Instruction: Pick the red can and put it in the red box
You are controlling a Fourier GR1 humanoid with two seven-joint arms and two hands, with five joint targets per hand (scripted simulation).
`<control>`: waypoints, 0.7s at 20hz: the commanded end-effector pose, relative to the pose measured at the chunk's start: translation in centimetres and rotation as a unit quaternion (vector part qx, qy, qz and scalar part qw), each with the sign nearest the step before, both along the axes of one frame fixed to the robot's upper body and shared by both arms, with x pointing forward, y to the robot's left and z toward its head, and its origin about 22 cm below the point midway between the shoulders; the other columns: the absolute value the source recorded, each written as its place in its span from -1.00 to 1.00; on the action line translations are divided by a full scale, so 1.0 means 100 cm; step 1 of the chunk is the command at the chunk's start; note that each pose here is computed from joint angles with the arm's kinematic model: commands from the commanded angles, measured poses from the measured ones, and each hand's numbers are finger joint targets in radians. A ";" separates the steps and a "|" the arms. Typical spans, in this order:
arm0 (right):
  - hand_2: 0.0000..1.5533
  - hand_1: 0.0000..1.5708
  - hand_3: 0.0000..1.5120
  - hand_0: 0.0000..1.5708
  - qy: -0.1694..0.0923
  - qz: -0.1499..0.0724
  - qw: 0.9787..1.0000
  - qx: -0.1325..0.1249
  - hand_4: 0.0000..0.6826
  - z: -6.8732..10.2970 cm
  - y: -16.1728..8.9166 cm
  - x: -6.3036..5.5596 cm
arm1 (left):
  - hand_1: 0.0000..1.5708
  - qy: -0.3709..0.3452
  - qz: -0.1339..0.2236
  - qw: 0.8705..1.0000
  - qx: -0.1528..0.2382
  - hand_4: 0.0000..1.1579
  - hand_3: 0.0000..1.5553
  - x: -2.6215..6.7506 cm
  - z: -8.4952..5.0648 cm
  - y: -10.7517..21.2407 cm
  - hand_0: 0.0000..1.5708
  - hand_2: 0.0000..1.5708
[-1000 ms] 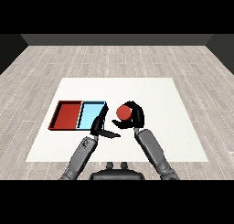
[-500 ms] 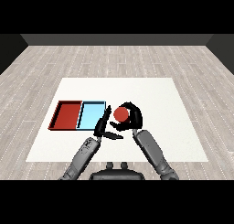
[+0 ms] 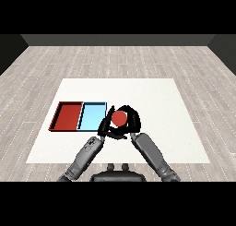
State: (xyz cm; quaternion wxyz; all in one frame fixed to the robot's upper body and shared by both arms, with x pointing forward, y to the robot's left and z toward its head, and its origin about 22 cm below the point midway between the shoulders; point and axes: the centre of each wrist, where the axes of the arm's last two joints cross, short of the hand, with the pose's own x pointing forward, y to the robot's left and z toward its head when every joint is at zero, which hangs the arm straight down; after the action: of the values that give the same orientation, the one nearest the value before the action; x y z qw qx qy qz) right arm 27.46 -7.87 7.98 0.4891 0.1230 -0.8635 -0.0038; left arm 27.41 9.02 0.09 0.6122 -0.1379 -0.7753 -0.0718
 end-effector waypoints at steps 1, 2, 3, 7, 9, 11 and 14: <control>0.87 0.92 0.87 0.92 0.006 0.020 1.000 0.007 0.92 0.011 0.016 -0.009 | -1.00 0.003 -0.003 1.000 0.002 -1.00 -1.00 0.0050 -0.013 -0.003 -1.00 -1.00; 0.88 0.93 0.87 0.93 -0.007 0.012 1.000 0.005 0.93 -0.003 0.008 -0.004 | -1.00 0.014 -0.013 1.000 -0.005 -1.00 -1.00 -0.0013 0.003 -0.016 -1.00 -1.00; 0.87 0.93 0.88 0.93 -0.001 0.010 1.000 0.002 0.92 -0.022 0.008 -0.007 | -1.00 0.006 -0.012 1.000 0.003 -1.00 -1.00 0.0096 -0.013 -0.013 -1.00 -1.00; 0.88 0.94 0.88 0.94 0.001 0.015 1.000 0.019 0.93 0.013 0.005 0.002 | -1.00 0.015 -0.021 1.000 -0.002 -1.00 -1.00 -0.0032 0.008 -0.017 -1.00 -1.00; 0.87 0.94 0.86 0.94 0.000 0.014 1.000 0.007 0.90 0.013 -0.005 0.014 | -1.00 0.009 -0.021 1.000 -0.009 -1.00 -1.00 -0.0239 -0.012 -0.009 -1.00 -1.00; 0.87 0.94 0.86 0.94 -0.008 0.013 1.000 0.006 0.90 0.001 0.019 -0.003 | -1.00 0.011 -0.026 0.999 -0.024 -1.00 -1.00 0.0126 0.000 -0.011 -1.00 -1.00; 0.87 0.91 0.85 0.91 -0.006 0.004 1.000 -0.014 0.87 0.013 0.006 0.004 | -1.00 0.022 0.010 1.000 -0.013 -1.00 -1.00 0.0062 0.005 -0.004 -1.00 -1.00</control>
State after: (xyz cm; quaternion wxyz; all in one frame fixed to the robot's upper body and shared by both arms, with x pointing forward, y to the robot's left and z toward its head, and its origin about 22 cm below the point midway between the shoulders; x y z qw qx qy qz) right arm 27.39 -6.24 8.49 0.4876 0.1343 -0.8627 -0.0002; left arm 28.08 8.25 0.41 0.6185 -0.1600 -0.7663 -0.0681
